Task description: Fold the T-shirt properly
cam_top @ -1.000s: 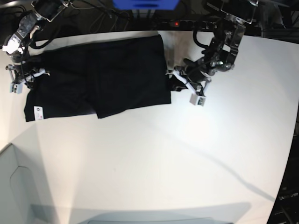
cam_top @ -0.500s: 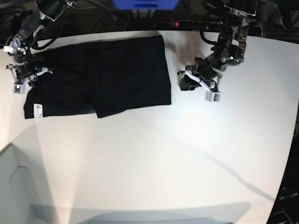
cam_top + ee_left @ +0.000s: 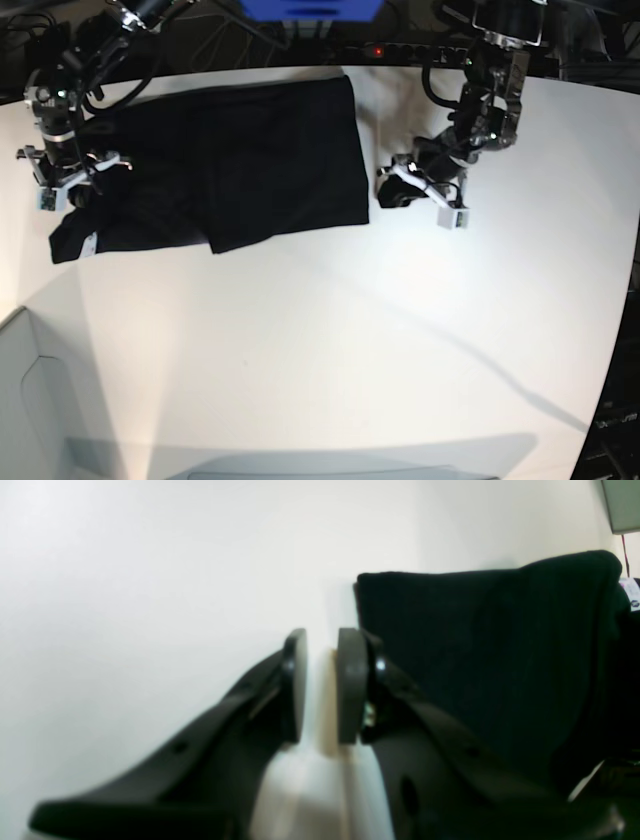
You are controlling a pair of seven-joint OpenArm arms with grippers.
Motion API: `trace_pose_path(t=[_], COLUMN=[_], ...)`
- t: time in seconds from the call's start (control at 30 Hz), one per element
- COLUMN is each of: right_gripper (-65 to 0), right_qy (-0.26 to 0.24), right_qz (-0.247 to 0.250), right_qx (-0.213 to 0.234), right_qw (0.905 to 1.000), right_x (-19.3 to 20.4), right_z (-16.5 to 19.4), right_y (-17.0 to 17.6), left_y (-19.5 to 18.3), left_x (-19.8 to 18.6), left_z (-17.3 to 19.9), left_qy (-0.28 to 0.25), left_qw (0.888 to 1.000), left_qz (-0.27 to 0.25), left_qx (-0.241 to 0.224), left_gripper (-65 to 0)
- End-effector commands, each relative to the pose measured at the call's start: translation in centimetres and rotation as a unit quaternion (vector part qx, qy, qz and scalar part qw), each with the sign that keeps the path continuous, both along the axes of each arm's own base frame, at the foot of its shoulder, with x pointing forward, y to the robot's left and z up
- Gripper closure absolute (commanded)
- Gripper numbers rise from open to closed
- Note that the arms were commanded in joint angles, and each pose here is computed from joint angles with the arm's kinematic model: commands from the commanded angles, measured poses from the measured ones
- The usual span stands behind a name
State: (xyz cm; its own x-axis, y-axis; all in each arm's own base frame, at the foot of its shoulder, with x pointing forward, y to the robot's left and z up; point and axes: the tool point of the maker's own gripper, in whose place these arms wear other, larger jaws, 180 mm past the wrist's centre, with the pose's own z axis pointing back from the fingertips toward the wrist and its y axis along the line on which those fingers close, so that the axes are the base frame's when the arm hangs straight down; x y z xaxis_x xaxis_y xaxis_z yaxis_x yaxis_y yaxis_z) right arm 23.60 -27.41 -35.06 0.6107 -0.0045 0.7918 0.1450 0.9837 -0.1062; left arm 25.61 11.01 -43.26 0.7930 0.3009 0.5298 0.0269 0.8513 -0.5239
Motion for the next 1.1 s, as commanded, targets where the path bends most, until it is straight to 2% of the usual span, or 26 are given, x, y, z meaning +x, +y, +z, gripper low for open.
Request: trace_pose_path(t=[0.0, 0.07, 0.2, 0.37, 0.5, 0.67, 0.8, 0.97, 1.07], right_gripper=[0.0, 0.0, 0.0, 0.0, 0.0, 0.0, 0.0, 0.0, 0.0], right_qy=[-0.025, -0.027, -0.061, -0.066, -0.068, -0.076, -0.065, -0.028, -0.012], right_qz=[0.021, 0.053, 0.118, 0.201, 0.284, 0.362, 0.407, 0.458, 0.473], right_qx=[-0.005, -0.005, 0.026, 0.082, 0.126, 0.164, 0.192, 0.214, 0.222], right_qw=[0.9995, 0.9982, 0.9909, 0.9740, 0.9480, 0.9146, 0.8905, 0.8624, 0.8527], right_x=[0.6, 0.8, 1.1, 0.8, 0.3, -0.7, -1.9, -3.9, -4.1], right_z=[1.3, 1.7, 3.5, 3.4, 3.7, 4.8, 4.5, 2.5, 1.3], right_y=[1.0, 3.1, 8.2, 14.9, 21.7, 28.0, 31.9, 35.4, 36.7], left_y=[1.1, 1.1, 1.1, 1.1, 1.3, 1.3, 1.2, 1.2, 1.2], left_x=[-1.5, -1.4, -1.4, -0.8, -0.5, -0.5, -0.5, -0.5, -0.6], left_z=[-1.8, -1.8, -1.8, -1.5, -1.3, -1.3, -1.3, -1.4, -1.4], left_qy=[0.043, 0.043, 0.043, 0.036, 0.033, 0.033, 0.033, 0.034, 0.035], left_qw=[0.998, 0.998, 0.998, 0.999, 0.999, 0.999, 0.999, 0.999, 0.999], left_qz=[-0.006, -0.006, -0.006, -0.006, -0.007, -0.007, -0.005, -0.003, -0.002], left_qx=[0.037, 0.037, 0.038, 0.038, 0.040, 0.041, 0.039, 0.038, 0.037], left_gripper=[-11.8, -11.8, -11.8, -11.8, -11.8, -11.8, -11.8, -11.8, -11.8])
